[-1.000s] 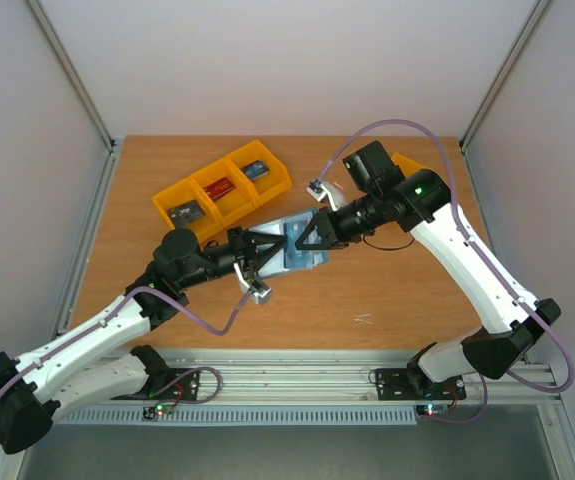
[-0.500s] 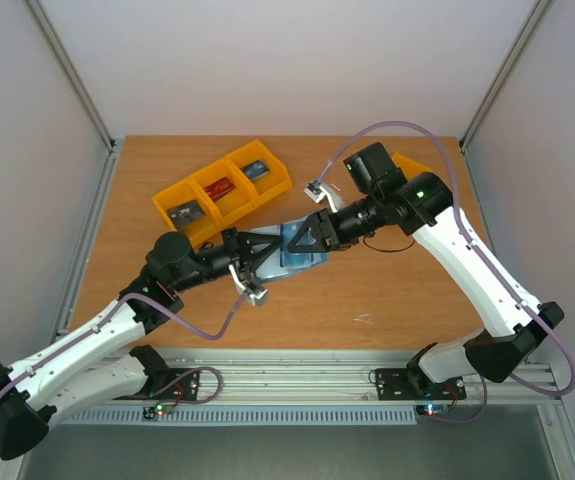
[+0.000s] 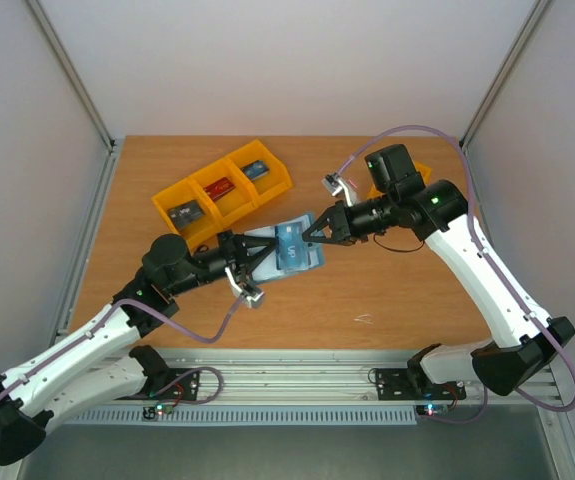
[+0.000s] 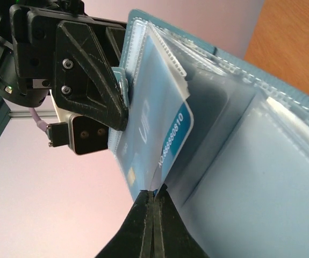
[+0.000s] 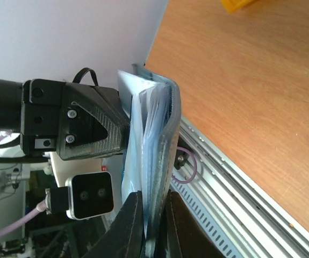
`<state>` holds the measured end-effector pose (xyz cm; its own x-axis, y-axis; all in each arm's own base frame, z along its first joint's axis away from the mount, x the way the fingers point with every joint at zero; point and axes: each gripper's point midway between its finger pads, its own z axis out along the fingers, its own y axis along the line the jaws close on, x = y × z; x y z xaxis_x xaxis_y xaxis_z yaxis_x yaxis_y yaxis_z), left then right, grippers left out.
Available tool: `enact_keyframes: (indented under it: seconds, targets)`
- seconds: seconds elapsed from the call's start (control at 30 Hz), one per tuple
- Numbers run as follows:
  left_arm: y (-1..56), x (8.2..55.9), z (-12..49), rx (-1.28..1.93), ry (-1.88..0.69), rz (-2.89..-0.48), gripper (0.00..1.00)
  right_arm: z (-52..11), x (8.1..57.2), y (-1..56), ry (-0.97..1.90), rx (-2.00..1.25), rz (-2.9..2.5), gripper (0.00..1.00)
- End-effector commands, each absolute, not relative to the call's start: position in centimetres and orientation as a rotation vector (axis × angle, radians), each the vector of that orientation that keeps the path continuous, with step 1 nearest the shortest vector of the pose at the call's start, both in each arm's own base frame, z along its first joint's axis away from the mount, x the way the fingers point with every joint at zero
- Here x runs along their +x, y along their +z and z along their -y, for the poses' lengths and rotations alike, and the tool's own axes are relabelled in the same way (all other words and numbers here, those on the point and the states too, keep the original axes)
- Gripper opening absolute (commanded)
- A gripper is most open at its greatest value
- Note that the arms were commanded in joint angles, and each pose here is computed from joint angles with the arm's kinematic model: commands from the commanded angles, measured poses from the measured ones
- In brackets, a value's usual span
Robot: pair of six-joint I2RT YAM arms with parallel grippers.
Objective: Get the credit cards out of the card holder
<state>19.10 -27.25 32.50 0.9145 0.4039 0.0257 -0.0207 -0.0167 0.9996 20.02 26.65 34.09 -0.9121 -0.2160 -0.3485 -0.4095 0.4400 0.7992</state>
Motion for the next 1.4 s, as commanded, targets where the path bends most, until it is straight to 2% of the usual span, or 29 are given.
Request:
enact_keyframes:
  seconds: [0.0, 0.6, 0.83, 1.1, 1.37]
  targets:
    - [33.1, 18.8, 27.0, 1.542, 0.358, -0.295, 0.0, -26.8, 20.3, 35.3, 1.5, -0.554, -2.436, 0.01]
    - [32.5, 19.9, 25.8, 1.547, 0.399, -0.415, 0.0, -23.3, 22.1, 34.5, 1.496, -0.373, -2.458, 0.01]
    - [33.4, 19.8, 26.6, 1.514, 0.399, -0.347, 0.0, -24.1, 21.7, 35.0, 1.604, -0.415, -2.418, 0.01]
    - [33.6, 20.6, 26.3, 1.514, 0.437, -0.382, 0.0, -23.3, 21.9, 33.8, 1.536, -0.386, -2.461, 0.01]
    - [33.6, 19.7, 27.2, 1.513, 0.393, -0.297, 0.0, -24.7, 21.5, 34.7, 1.691, -0.437, -2.406, 0.01]
